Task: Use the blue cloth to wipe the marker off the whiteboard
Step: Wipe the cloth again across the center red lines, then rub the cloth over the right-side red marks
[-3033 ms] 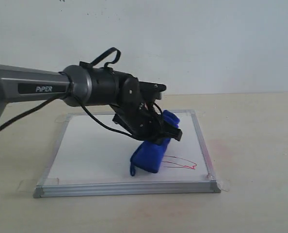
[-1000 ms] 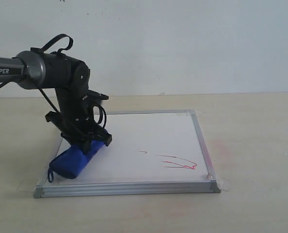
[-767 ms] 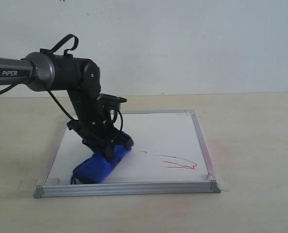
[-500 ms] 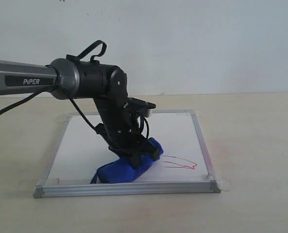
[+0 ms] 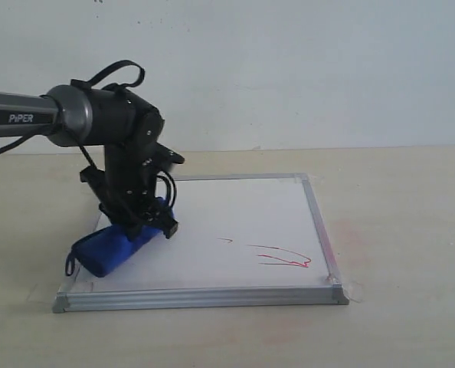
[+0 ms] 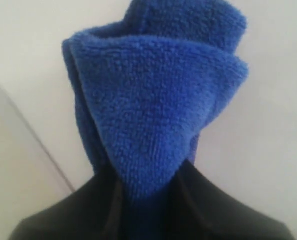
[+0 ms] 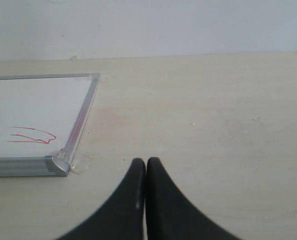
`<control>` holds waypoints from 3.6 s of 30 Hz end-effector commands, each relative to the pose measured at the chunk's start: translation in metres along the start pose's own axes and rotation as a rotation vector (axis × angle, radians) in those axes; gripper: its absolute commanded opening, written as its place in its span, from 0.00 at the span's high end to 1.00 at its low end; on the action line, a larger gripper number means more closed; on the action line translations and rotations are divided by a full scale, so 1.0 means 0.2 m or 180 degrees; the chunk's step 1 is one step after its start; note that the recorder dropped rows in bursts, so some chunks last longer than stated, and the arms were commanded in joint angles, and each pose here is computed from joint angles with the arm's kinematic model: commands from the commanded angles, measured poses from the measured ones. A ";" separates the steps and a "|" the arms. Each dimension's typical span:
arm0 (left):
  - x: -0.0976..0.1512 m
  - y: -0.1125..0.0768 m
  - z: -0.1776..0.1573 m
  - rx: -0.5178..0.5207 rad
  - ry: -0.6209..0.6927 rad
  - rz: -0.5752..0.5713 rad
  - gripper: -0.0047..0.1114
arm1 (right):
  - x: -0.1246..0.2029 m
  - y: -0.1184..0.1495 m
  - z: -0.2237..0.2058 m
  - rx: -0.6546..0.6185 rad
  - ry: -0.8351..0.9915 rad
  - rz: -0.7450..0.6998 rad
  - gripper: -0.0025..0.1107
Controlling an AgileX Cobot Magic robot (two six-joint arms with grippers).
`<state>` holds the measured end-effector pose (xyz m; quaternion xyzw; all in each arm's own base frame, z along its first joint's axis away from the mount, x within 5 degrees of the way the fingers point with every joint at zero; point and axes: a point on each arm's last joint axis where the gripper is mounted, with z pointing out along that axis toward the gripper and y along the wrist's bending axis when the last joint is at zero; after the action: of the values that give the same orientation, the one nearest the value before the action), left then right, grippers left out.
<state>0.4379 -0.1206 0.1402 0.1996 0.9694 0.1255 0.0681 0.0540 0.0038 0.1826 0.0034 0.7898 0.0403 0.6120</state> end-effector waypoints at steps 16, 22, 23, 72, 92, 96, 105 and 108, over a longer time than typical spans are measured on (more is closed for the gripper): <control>-0.15 -0.39 -0.07 0.1386 -0.0887 -0.0237 0.92 | -0.01 0.00 0.00 0.0017 -0.0055 -0.0004 0.98; -0.19 -0.54 -0.01 0.1430 -0.0854 -0.0060 0.92 | -0.01 0.00 0.00 0.0018 -0.0043 -0.0004 0.98; -0.19 -0.55 0.01 0.1429 -0.0825 -0.0051 0.92 | -0.01 0.00 0.00 0.0018 -0.0043 -0.0004 0.98; -0.23 -0.57 -0.01 0.0405 -0.0683 0.0266 0.92 | -0.01 0.00 0.00 0.0019 -0.0049 -0.0009 0.98; -0.22 -1.05 -0.02 0.1784 -0.1049 0.0299 0.92 | -0.01 0.00 0.00 0.0019 -0.0049 -0.0009 0.98; -0.19 -1.19 -0.06 0.1947 -0.1105 0.0482 0.92 | -0.01 0.00 0.00 0.0019 -0.0049 -0.0009 0.98; -0.18 -1.25 -0.09 0.1985 -0.1227 0.0673 0.92 | -0.01 0.00 0.00 0.0019 -0.0049 -0.0009 0.98; -0.21 -1.14 -0.04 0.1696 -0.1228 0.0575 0.92 | -0.01 0.00 0.00 0.0019 -0.0049 -0.0009 0.98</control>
<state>0.3999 -0.3419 0.1158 0.3316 0.8971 -0.1791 0.2305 0.0540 0.0038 0.1826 0.0034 0.7898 0.0403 0.6120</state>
